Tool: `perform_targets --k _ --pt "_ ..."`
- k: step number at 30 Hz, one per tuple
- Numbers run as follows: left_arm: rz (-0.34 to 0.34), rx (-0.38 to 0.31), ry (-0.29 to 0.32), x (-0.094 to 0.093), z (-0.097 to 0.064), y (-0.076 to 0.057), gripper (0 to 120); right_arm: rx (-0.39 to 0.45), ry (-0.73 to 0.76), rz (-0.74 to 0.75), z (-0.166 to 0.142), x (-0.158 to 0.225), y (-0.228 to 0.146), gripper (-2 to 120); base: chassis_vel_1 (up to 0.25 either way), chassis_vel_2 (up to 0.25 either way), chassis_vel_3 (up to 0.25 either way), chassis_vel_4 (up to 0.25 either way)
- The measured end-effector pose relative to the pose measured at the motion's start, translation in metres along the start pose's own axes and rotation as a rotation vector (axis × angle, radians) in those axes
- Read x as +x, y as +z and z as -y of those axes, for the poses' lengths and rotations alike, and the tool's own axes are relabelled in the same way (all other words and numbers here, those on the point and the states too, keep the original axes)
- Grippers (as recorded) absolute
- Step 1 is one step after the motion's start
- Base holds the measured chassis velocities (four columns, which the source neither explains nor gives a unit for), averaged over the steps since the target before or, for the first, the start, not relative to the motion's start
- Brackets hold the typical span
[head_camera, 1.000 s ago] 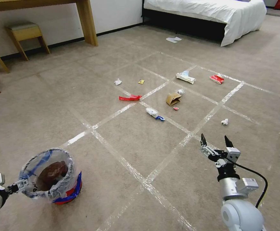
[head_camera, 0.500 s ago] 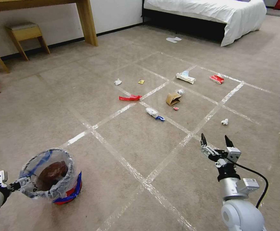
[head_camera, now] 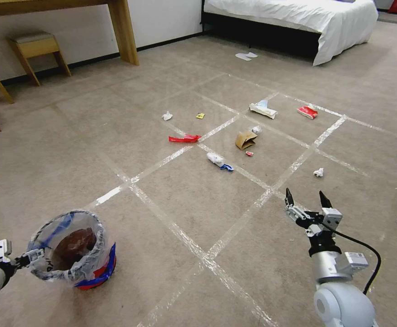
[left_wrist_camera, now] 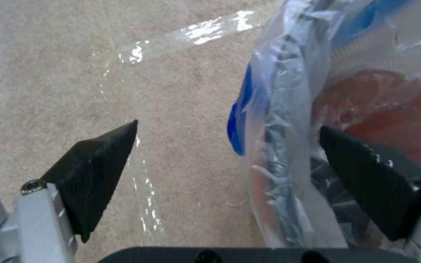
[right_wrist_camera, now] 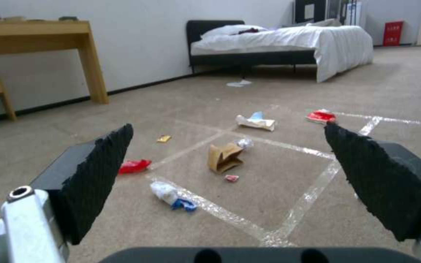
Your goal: Pick up the trash bin and place the garbage on the floor into it.
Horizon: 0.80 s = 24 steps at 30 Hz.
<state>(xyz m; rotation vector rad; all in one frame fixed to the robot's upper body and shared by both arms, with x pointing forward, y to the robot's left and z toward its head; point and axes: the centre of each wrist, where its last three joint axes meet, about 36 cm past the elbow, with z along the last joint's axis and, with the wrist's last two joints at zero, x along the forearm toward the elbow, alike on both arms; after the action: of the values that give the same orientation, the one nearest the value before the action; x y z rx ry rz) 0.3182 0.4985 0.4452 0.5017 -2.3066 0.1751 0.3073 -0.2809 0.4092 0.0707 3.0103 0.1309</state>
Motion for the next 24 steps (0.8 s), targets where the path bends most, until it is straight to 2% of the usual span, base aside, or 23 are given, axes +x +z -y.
perform_targets --k 9,24 --pt "-0.025 -0.006 0.003 -0.017 0.0 -0.001 99 0.001 0.008 -0.007 0.001 0.0 0.003 100 0.0 0.0 0.0 0.0" --pt "-0.044 -0.025 0.01 -0.028 0.004 0.005 98 0.002 0.01 -0.005 -0.001 0.0 0.004 100 0.0 0.0 0.0 0.0"
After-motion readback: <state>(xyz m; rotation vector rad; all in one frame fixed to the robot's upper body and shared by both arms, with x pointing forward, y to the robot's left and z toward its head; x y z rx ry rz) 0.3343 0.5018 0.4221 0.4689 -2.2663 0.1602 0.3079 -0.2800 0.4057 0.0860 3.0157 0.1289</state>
